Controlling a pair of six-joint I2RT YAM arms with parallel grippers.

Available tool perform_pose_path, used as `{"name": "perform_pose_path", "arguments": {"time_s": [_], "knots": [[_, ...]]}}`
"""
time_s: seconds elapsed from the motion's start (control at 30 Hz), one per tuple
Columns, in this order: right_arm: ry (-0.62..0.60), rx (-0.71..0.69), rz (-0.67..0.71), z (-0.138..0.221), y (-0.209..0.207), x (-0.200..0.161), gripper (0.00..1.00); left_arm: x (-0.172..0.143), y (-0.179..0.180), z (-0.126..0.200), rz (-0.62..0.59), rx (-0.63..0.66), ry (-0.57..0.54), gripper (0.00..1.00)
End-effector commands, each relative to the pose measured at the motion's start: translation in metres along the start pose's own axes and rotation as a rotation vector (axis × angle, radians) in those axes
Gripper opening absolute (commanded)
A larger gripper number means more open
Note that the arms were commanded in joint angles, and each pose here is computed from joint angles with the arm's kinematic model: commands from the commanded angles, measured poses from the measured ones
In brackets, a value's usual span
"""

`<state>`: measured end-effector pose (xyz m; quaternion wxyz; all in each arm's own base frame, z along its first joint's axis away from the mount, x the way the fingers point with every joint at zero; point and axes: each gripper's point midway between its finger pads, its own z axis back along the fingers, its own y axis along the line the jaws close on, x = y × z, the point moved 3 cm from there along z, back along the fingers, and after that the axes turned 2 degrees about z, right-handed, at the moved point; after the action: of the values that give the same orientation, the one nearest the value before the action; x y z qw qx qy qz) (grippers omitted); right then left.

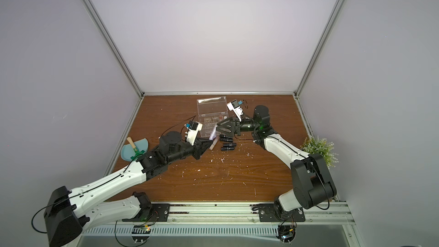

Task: Arrange the lipsticks in the organizer
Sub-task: Pick up the lipstick at the center of the board.

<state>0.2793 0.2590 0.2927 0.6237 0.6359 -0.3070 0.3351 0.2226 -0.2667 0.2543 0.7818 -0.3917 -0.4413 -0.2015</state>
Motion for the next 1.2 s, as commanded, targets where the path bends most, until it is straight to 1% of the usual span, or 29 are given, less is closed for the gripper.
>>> {"name": "perform_pose_path", "arguments": {"time_s": [0.0,0.13,0.33,0.5,0.53,0.57,0.6,0.67,0.7,0.73,0.77,0.87,0.97,1.07,1.17], "knots": [[0.010,0.068,0.097,-0.006,0.026,0.016,0.64,0.010,0.000,0.004,-0.016,0.006,-0.043,0.18],[0.012,0.075,0.093,-0.013,0.027,0.015,0.56,0.011,0.001,0.004,-0.021,0.011,-0.045,0.18],[0.003,0.078,0.090,-0.014,0.027,0.018,0.37,0.012,0.001,0.003,-0.023,0.014,-0.046,0.18],[0.000,0.078,0.093,-0.014,0.029,0.019,0.27,0.013,0.005,0.004,-0.030,0.045,-0.041,0.19],[0.000,0.078,0.093,-0.014,0.029,0.019,0.25,0.014,0.005,0.005,-0.033,0.053,-0.042,0.22],[-0.001,0.074,0.091,-0.014,0.028,0.019,0.23,0.014,0.006,0.005,-0.034,0.062,-0.042,0.26],[-0.001,0.071,0.093,-0.014,0.028,0.019,0.22,0.014,0.008,0.005,-0.034,0.072,-0.041,0.32],[-0.001,0.058,0.090,-0.015,0.024,0.020,0.20,0.014,0.010,0.005,-0.038,0.089,-0.038,0.50],[0.000,0.049,0.086,-0.015,0.022,0.020,0.20,0.013,0.011,0.006,-0.039,0.097,-0.034,0.56],[0.002,0.034,0.081,-0.016,0.018,0.021,0.20,0.013,0.012,0.006,-0.042,0.106,-0.032,0.63],[0.005,0.015,0.074,-0.017,0.014,0.021,0.19,0.012,0.014,0.007,-0.041,0.118,-0.033,0.67],[0.013,-0.059,0.064,-0.019,-0.001,0.024,0.18,0.008,0.023,0.012,-0.033,0.163,-0.047,0.75],[0.010,-0.180,0.070,-0.018,-0.020,0.029,0.18,0.004,0.031,0.014,-0.024,0.201,-0.071,0.77],[-0.009,-0.333,0.080,-0.016,-0.045,0.038,0.18,0.005,0.040,0.000,-0.043,0.250,-0.065,0.77],[-0.033,-0.484,0.103,-0.011,-0.069,0.050,0.18,0.013,0.054,-0.015,-0.064,0.345,-0.080,0.77]]}}
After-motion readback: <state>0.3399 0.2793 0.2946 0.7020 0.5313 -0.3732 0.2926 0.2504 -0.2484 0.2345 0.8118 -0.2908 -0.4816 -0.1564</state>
